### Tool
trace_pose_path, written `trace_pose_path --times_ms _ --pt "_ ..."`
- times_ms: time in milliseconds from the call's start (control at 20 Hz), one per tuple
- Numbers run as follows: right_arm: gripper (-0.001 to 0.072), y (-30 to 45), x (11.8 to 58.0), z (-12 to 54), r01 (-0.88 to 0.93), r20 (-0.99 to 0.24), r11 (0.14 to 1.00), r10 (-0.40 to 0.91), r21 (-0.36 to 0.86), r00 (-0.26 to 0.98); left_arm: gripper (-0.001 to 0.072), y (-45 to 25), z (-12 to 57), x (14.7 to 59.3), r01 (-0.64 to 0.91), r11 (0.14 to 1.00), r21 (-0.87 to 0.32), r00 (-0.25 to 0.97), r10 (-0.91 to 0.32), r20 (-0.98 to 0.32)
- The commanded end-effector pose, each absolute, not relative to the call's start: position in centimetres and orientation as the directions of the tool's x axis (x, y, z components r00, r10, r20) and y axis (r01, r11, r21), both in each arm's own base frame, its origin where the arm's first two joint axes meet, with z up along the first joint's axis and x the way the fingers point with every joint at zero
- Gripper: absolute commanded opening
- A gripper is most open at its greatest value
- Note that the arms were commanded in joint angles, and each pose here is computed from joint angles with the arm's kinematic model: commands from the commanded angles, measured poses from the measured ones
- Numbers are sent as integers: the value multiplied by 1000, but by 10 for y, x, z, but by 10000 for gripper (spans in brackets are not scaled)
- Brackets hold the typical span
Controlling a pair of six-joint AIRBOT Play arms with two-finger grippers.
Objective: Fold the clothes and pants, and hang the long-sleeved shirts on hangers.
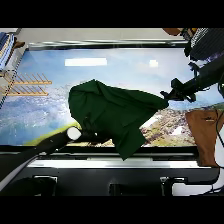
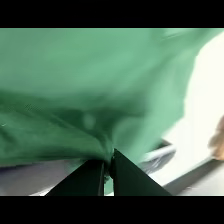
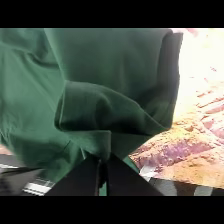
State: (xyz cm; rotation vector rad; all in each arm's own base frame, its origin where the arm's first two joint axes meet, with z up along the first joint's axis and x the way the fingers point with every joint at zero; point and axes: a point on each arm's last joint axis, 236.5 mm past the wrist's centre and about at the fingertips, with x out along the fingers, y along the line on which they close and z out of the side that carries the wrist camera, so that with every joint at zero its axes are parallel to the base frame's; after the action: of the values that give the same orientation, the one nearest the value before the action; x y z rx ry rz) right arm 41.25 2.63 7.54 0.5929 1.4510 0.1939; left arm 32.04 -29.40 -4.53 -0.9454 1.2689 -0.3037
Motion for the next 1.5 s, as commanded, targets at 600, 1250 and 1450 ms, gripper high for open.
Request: trace_pose_path --times_ms 600,1250,1450 --pt "33 53 250 485 -230 12 902 242 366 970 14 5 536 209 117 889 -443 933 55 355" --pt "34 50 319 415 -98 -240 778 307 620 921 14 41 427 322 69 828 -557 991 -120 -56" --pt "34 35 418 258 177 -619 734 387 655 684 14 29 282 447 29 800 -600 876 -309 -370"
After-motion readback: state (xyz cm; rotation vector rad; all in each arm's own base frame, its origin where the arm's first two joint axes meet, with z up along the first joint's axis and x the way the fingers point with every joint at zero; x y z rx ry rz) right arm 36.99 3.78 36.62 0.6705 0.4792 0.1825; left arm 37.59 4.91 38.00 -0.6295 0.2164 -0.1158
